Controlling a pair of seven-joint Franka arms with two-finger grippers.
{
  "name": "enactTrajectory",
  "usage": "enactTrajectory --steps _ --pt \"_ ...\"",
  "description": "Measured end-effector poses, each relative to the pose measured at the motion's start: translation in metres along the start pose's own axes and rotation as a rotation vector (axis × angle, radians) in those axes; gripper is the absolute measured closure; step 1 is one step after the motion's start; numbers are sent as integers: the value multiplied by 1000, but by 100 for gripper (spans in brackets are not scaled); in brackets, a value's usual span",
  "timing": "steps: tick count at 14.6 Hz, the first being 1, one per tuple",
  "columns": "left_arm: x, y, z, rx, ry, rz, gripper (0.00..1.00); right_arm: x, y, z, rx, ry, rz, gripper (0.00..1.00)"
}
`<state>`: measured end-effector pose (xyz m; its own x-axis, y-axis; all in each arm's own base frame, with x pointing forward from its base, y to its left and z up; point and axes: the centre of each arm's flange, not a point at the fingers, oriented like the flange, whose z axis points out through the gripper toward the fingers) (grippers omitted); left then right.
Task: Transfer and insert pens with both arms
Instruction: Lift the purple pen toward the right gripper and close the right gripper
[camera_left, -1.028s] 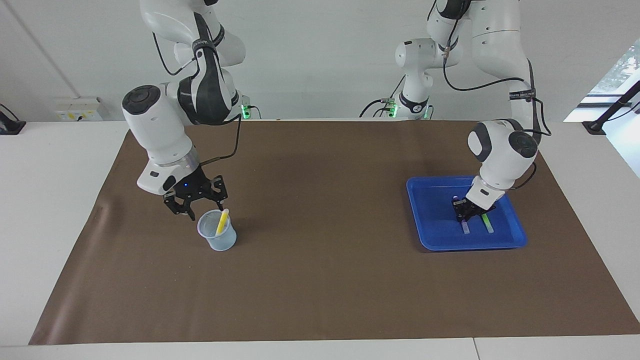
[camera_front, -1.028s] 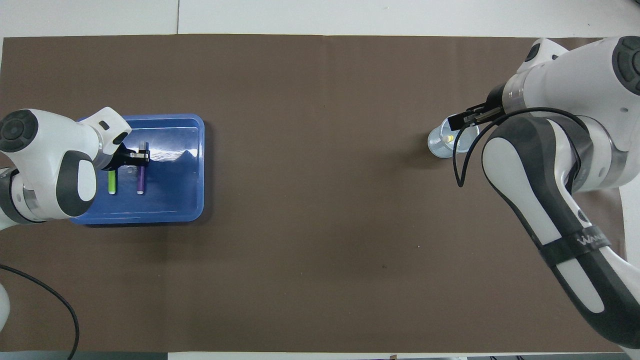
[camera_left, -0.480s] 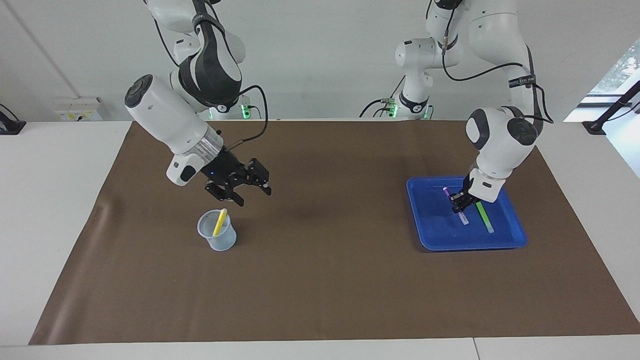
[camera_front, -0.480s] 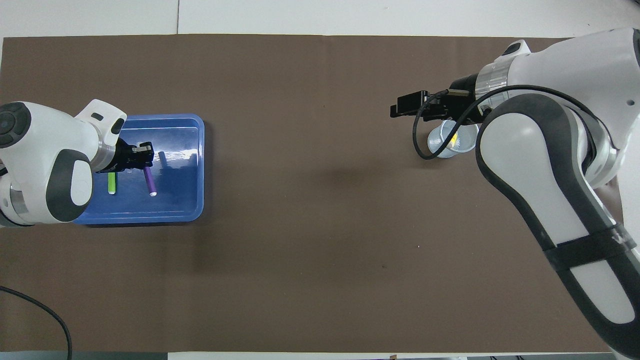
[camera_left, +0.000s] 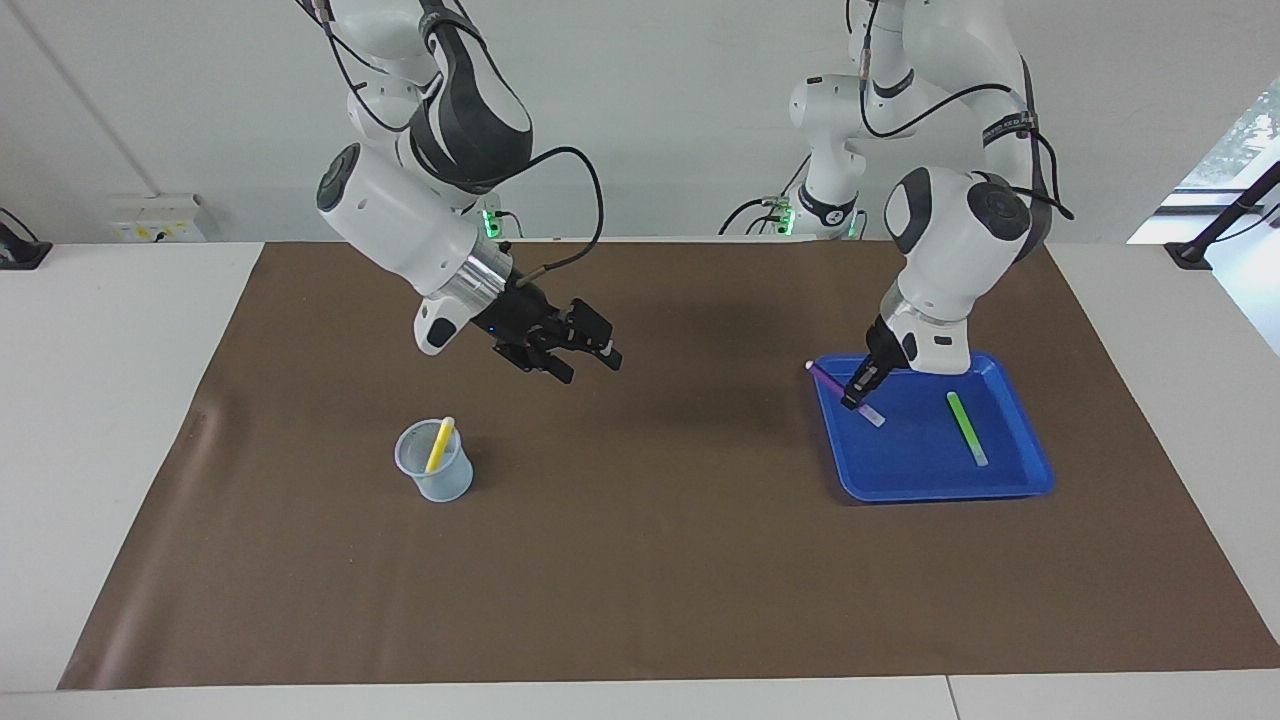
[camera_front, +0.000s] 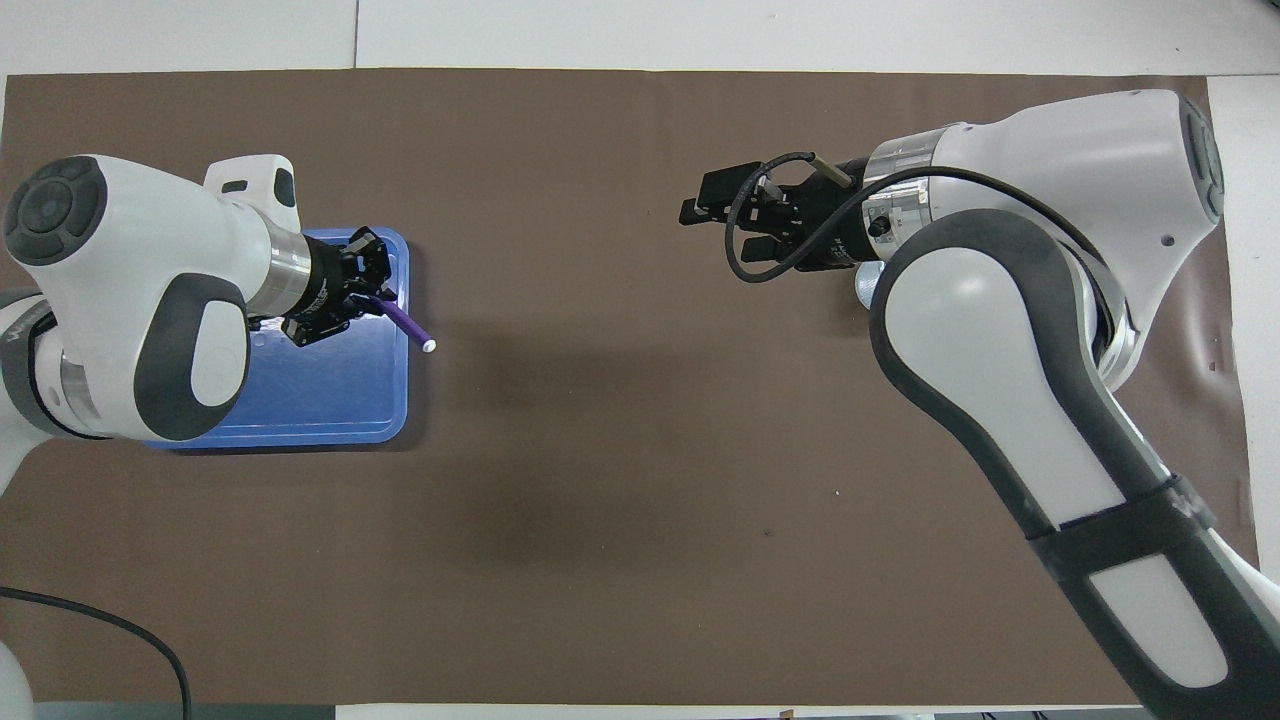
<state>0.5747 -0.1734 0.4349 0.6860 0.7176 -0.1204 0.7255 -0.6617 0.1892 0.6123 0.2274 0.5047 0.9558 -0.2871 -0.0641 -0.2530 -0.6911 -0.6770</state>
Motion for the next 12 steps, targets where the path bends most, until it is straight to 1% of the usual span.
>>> enactTrajectory --steps 2,5,7,9,12 --pt "-22 20 -6 -55 -63 -134 83 -3 -1 7 57 6 55 10" --pt "-54 44 -9 -109 -149 -232 83 -5 10 18 141 13 150 9" --pt "-74 60 -10 -163 -184 -312 83 -14 11 31 186 24 180 9" --pt "-93 75 -8 -228 -200 -406 83 -31 6 46 190 35 185 10" --pt "-119 91 -4 -288 -206 -478 83 -47 5 57 179 21 179 11"
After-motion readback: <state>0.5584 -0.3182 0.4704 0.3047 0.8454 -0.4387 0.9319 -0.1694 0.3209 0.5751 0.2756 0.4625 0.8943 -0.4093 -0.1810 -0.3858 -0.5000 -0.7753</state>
